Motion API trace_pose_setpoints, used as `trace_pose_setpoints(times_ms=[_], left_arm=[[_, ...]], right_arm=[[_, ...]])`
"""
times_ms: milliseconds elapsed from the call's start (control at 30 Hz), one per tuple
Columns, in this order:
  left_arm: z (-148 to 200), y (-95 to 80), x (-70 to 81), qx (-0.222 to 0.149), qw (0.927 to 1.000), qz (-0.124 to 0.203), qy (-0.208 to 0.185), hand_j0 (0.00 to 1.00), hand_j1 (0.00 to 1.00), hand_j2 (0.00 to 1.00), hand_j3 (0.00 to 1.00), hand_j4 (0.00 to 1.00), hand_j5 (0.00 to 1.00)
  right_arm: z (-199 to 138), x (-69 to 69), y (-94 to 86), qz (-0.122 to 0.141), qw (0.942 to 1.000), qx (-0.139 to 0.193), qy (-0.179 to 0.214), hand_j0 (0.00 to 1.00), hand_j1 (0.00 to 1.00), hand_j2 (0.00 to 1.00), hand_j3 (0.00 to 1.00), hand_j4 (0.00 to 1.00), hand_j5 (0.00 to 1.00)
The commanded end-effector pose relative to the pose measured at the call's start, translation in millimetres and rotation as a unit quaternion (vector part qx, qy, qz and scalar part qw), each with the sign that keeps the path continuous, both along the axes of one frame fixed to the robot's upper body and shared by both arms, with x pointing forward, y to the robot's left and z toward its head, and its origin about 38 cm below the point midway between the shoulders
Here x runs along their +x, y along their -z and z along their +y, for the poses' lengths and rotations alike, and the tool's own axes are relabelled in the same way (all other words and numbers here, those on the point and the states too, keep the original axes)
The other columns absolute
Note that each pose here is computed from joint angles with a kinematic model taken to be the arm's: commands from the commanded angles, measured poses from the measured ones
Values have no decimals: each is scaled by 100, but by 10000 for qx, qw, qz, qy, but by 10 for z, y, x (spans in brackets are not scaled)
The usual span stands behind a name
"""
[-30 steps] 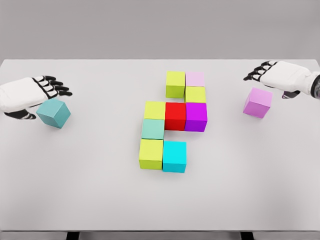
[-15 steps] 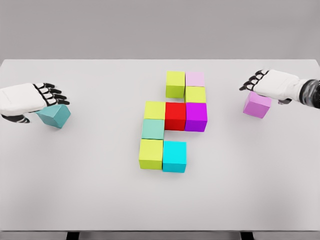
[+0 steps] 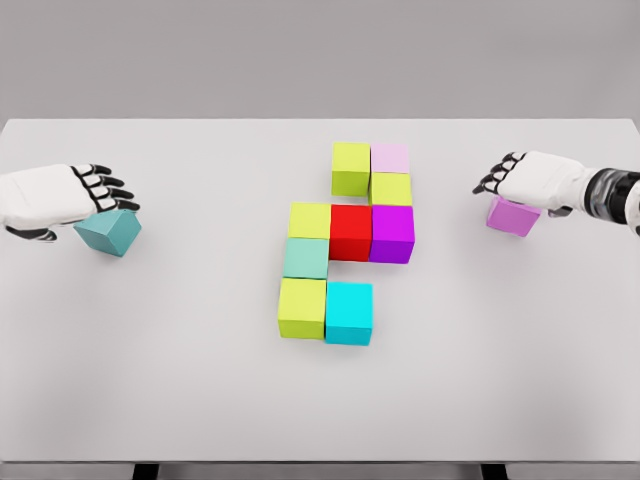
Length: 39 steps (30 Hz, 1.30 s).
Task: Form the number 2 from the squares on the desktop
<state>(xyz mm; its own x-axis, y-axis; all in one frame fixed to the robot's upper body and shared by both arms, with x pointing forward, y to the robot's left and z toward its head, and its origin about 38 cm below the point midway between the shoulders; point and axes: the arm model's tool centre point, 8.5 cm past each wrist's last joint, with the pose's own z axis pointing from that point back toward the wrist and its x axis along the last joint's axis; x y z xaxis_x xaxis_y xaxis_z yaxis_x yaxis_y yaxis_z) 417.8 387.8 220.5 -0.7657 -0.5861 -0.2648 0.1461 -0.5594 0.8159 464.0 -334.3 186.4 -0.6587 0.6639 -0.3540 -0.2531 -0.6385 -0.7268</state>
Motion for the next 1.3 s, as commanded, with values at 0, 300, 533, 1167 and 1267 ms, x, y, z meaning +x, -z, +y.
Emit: trace_pose_setpoints(times_ms=[0,300,533,1167,1267], left_arm=[[-42,78,68,6,10000,41,-29,100,100,100,100,100,100],[-47,145,214,42,9998,70,-172,100,100,100,100,100,100],[-73,194,256,63,9997,141,-197,100,100,100,100,100,100],[-140,293,209,356,9986,397,27,100,100,100,100,100,100],[-142,290,215,361,9986,389,27,100,100,100,100,100,100]], right_arm=[[-10,2,17,0,10000,-82,18,95,95,95,95,95,95],[28,14,22,-19,10000,-80,-1,95,95,95,95,95,95],[29,16,41,-35,9997,-225,-3,90,90,90,90,90,90],[29,2,52,-76,9992,-386,-18,72,72,72,72,72,72],[15,5,36,-88,9992,-388,-6,70,70,70,70,70,70]])
